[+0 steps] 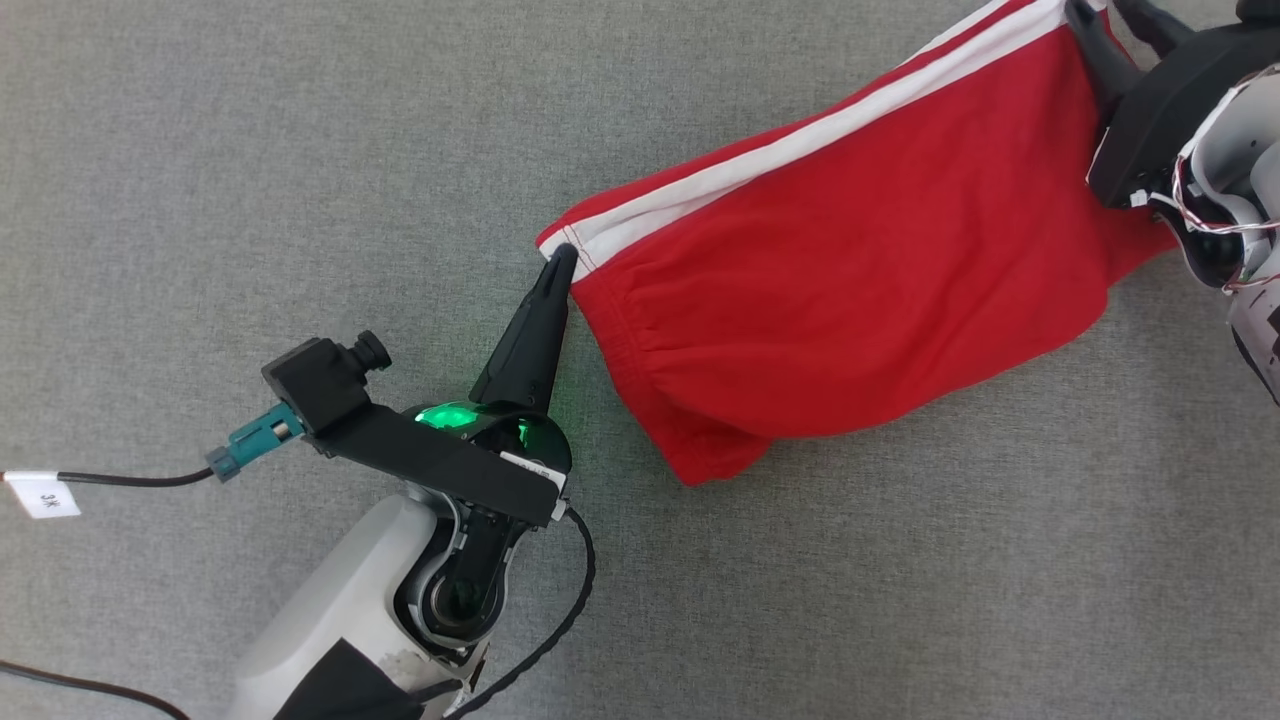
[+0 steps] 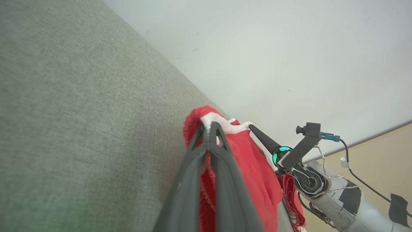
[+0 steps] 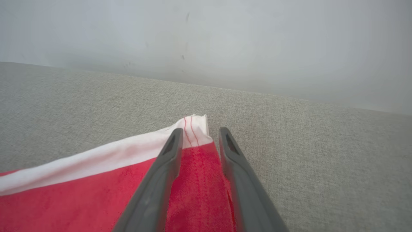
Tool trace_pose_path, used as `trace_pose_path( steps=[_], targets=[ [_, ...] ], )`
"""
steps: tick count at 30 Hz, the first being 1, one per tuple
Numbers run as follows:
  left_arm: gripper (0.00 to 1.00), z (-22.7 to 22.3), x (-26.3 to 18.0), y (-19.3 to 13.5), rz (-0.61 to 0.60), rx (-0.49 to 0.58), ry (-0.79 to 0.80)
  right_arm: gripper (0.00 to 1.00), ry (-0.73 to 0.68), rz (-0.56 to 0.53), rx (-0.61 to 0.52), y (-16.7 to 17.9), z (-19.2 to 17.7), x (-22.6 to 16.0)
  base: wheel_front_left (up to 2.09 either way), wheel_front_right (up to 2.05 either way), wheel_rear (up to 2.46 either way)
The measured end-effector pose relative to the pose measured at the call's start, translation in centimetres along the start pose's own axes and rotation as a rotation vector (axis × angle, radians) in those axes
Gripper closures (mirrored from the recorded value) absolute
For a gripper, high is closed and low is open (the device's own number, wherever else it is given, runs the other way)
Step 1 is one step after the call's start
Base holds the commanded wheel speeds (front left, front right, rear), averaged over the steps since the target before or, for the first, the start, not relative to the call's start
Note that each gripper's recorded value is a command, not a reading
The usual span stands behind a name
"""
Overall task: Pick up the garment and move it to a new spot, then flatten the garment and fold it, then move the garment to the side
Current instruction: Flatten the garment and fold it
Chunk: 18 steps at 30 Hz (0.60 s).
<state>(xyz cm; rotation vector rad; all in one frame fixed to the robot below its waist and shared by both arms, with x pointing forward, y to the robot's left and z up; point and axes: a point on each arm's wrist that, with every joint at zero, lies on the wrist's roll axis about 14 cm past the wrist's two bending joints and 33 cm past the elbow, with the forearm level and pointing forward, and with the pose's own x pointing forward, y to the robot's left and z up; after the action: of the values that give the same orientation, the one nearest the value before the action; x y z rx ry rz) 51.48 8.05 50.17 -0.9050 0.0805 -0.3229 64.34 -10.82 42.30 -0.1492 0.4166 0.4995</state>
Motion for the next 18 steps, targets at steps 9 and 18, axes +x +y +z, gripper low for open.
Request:
trace_pose_path(
  steps=[9,18],
  targets=[
    [0.0,0.8,-0.2,0.7,0.05,0.118,-0.022,0.0,-0.152,-0.027,-0.014,-0.5,2.4,-1.2,0.0,0.0,0.0],
    [0.0,2.3,-2.8,0.7,0.106,0.398,-0.062,0.0,-0.177,-0.03,0.033,0.5,1.0,-4.3,0.0,0.0,0.0]
  ],
)
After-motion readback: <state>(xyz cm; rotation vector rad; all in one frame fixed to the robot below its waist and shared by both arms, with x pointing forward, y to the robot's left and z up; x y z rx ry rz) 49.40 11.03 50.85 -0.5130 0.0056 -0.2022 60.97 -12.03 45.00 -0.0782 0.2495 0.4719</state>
